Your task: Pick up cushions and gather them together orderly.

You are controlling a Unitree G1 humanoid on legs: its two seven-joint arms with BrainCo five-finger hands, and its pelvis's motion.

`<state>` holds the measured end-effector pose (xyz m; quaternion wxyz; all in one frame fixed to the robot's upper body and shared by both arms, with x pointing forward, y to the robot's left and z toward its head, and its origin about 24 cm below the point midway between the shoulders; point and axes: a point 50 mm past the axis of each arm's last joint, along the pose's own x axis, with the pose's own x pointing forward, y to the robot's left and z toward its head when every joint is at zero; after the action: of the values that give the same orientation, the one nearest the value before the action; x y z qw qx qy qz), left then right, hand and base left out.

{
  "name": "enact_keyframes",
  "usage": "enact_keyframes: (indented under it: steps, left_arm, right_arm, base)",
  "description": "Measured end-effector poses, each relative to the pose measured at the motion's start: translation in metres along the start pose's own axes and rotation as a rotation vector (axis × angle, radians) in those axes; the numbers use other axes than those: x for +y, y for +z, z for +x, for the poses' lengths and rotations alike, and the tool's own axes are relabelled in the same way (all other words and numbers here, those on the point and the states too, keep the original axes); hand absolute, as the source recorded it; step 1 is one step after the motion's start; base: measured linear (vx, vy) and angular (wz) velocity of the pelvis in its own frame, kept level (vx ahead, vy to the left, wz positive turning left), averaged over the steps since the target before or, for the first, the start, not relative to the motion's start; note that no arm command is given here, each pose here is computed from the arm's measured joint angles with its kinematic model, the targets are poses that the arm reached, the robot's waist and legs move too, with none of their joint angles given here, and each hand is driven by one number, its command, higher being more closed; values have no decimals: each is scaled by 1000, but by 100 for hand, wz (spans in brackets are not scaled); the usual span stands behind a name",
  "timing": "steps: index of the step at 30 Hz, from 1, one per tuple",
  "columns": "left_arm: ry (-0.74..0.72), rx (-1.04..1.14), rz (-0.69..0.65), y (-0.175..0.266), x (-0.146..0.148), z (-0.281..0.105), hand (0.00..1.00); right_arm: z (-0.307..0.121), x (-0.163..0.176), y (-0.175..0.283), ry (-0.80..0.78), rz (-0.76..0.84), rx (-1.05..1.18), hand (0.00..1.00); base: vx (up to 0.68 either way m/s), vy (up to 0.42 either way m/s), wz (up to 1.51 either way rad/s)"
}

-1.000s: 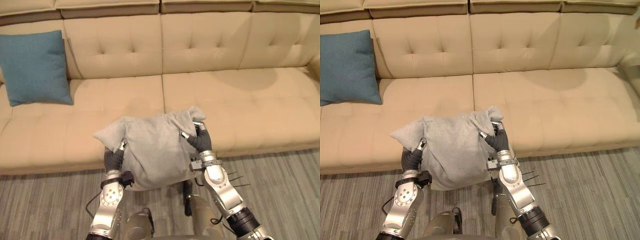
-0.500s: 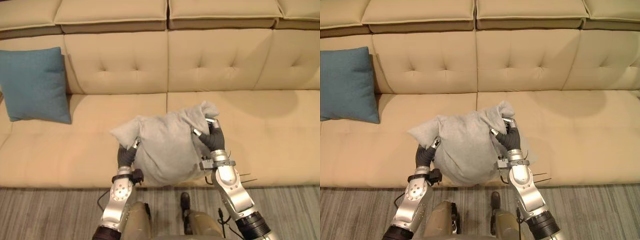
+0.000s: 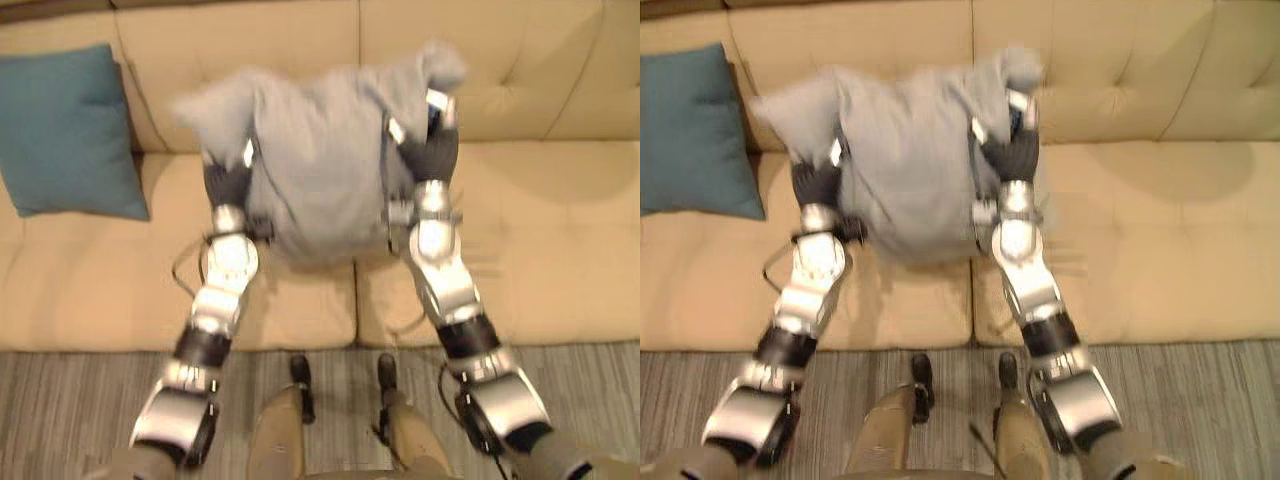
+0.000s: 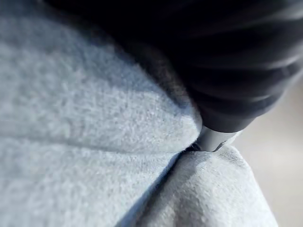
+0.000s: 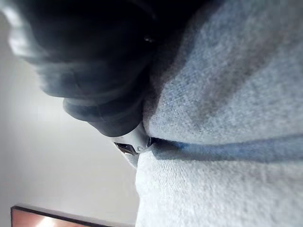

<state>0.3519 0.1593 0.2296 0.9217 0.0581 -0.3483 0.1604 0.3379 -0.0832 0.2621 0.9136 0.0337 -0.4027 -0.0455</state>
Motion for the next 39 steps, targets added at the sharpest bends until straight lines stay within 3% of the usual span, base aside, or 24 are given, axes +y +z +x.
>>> enact_keyframes:
  steps: [6, 13, 14, 17, 18, 28, 34, 39]
  left_arm:
    - [141, -253, 34, 78, -4, 77, 100]
    - [199, -224, 6, 103, -8, 112, 100]
    - [202, -206, -4, 102, -8, 114, 100]
    - [220, -189, -52, 104, -4, 118, 100]
    - [223, -197, -65, 106, -4, 118, 0]
    - [263, -220, -105, 117, 32, 132, 0]
    - [277, -239, -68, 118, 75, 137, 0]
    - [298, -242, -97, 103, 112, 121, 0]
  right_arm:
    - [68, 0, 40, -160, -80, -143, 100]
    - [107, 5, 63, -224, -190, -156, 100]
    - [112, 6, 67, -222, -209, -165, 0]
    - [120, 7, 80, -230, -232, -200, 0]
    - [121, 6, 81, -236, -239, -209, 0]
    - [133, -31, 106, -331, -304, -306, 0]
    - [133, -83, 129, -400, -206, -364, 0]
    - [112, -124, 119, -375, -159, -350, 0]
  base:
    - [-101, -72, 14]
    - [-43, -53, 9]
    - [-16, -31, 1]
    - [0, 0, 0]
    - [0, 0, 0]
    - [28, 51, 0]
    - [5, 56, -2]
    - [-22, 37, 1]
